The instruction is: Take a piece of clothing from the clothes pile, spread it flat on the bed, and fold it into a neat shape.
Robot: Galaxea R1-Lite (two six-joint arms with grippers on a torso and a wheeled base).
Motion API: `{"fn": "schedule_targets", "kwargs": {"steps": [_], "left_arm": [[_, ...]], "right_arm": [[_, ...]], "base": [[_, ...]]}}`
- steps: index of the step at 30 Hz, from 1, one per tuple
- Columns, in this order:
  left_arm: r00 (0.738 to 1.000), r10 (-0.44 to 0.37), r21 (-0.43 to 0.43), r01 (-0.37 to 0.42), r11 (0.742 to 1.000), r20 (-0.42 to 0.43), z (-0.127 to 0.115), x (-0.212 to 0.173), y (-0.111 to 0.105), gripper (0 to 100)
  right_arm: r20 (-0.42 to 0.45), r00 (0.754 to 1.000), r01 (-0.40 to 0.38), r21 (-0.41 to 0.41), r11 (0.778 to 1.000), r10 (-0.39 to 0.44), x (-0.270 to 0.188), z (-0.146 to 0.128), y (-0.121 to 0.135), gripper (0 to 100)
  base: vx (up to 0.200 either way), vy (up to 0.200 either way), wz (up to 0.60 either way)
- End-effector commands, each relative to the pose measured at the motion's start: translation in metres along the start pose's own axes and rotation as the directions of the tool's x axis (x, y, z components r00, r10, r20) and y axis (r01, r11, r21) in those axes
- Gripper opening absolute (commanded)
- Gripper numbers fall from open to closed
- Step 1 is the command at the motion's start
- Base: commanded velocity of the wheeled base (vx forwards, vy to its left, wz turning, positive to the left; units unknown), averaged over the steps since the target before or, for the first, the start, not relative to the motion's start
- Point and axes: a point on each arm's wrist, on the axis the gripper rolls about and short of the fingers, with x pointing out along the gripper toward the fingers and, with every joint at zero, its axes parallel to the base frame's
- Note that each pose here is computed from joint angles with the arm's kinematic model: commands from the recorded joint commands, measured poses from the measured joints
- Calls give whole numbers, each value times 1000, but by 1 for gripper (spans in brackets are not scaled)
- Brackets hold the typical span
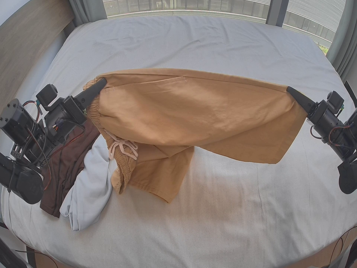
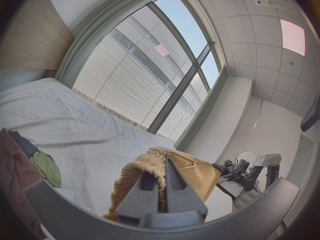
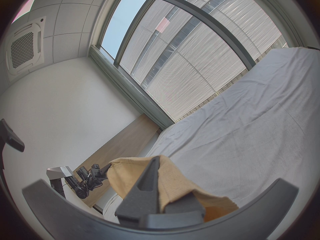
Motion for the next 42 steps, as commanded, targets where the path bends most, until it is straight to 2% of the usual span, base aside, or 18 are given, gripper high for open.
{"fn": "schedule_targets", "kwargs": {"steps": [1, 17, 26, 32, 37, 42], "left_arm": [[999, 31, 11, -31, 999, 4, 3, -5, 8, 0], [998, 62, 29, -63, 998, 28, 10, -5, 23, 0], [997, 77, 26, -78, 997, 27, 1, 9, 41, 0], [996, 94, 10, -94, 995, 5, -14, 18, 57, 0], [992, 114, 19, -115, 993, 47, -17, 35, 72, 0], [992, 110, 21, -112, 994, 67, -21, 46, 76, 0]], "right_arm": [[-20, 1000, 2, 15, 1000, -1, 5, -7, -5, 0], [-4, 1000, -14, -23, 1000, 14, 41, -13, -33, 0], [11, 1000, -20, -33, 999, 20, 64, -18, -57, 0], [22, 1000, -19, -40, 999, 20, 75, -21, -72, 0], [30, 999, -15, -45, 999, 16, 82, -23, -85, 0], [31, 999, -10, -44, 999, 11, 87, -28, -97, 0]], "base": [[0, 0, 0], [0, 0, 0], [0, 0, 0], [0, 0, 0], [0, 0, 0], [0, 0, 0]]}}
